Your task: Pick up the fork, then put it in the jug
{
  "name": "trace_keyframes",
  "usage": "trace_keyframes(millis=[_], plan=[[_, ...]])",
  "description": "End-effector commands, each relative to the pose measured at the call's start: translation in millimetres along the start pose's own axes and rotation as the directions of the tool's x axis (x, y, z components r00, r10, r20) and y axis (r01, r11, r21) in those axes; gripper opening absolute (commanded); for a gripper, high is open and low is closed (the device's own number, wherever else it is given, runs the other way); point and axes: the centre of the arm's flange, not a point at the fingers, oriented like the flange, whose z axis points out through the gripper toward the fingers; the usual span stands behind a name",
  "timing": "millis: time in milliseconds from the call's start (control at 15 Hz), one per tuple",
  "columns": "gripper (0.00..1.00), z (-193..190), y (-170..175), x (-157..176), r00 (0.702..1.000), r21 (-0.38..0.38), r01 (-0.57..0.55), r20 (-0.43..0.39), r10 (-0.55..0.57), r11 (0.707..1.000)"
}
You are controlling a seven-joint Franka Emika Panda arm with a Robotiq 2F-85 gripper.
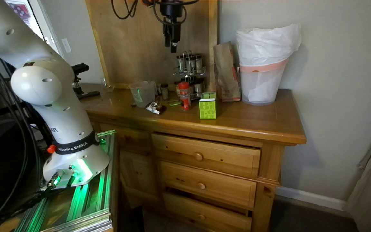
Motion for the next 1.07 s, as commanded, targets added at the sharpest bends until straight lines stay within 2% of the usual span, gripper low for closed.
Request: trace_keyframes(millis=[0, 200, 333, 467, 1000], plan=[[1.00, 0.0, 0.0, 0.0, 1.000, 0.000, 0.000, 0.000, 0.000, 1.000], [1.00, 0.1, -0.1, -0.1, 1.000, 0.000, 0.002, 0.000, -0.002, 1.000], [1.00, 6.8, -11.2, -5.6, 0.995, -0.007, 0.089, 0.034, -0.088, 0.996], [1.00, 11.3, -21.1, -8.8, 0.992, -0.014, 0.119, 0.046, -0.118, 0.993], [1.00, 13.1, -21.1, -9.4, 0.990, -0.014, 0.129, 0.050, -0.128, 0.992]])
